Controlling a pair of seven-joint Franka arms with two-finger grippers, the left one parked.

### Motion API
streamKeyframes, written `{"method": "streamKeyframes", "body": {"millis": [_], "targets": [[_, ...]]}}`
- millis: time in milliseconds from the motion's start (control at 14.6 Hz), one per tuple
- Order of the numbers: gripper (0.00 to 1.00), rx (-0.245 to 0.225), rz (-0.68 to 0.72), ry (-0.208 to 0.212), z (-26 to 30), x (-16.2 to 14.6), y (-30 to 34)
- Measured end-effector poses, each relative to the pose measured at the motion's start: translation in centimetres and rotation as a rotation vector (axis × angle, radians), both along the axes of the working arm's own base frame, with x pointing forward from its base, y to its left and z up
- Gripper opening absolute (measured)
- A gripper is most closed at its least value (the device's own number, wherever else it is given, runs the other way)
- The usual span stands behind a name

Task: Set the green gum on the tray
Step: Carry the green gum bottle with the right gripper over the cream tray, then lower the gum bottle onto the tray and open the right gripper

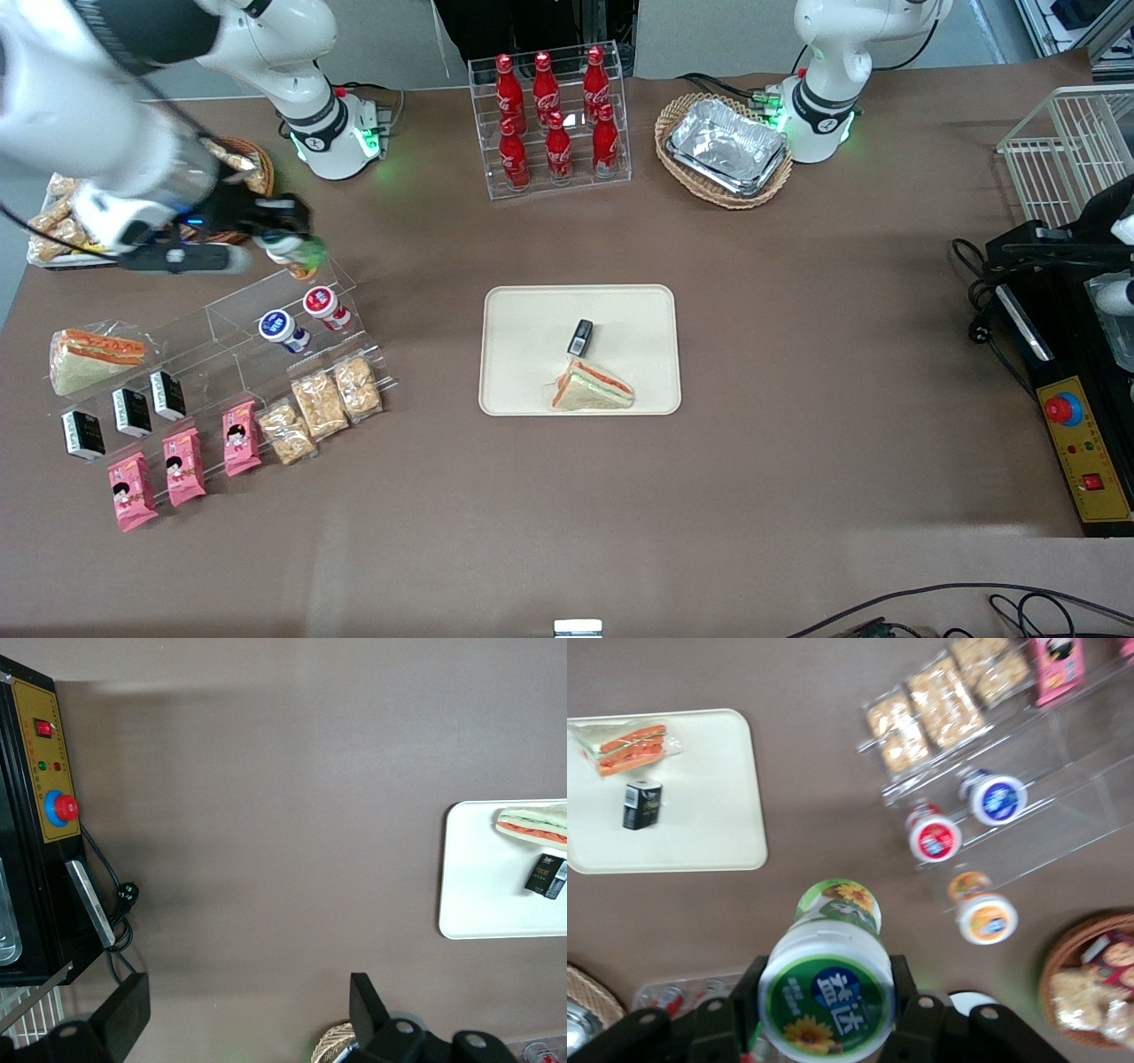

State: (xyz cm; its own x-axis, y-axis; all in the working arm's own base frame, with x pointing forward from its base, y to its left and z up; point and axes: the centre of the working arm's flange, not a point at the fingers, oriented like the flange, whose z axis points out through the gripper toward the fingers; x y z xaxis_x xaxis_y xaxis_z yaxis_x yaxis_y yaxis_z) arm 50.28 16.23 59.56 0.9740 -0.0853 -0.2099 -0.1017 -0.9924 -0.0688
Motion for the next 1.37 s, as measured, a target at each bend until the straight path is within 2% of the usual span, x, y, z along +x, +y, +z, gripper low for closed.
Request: {"method": "streamKeyframes", "body": {"millis": [412, 687, 824, 1237, 1374], "targets": [[0.59, -0.016, -0.066, 0.005, -7.3, 0.7, 10.9], [0.59, 0.006, -0.091, -0.037, -13.8, 0.9, 14.8], [0.59, 0.013, -0.113, -0.053, -18.0, 0.2, 16.8], [0.59, 0.019, -0.13, -0.065, -28.6, -2.0, 19.8], [0.59, 0.014, -0.123, -0.058, -31.2, -3.0, 20.2]]}}
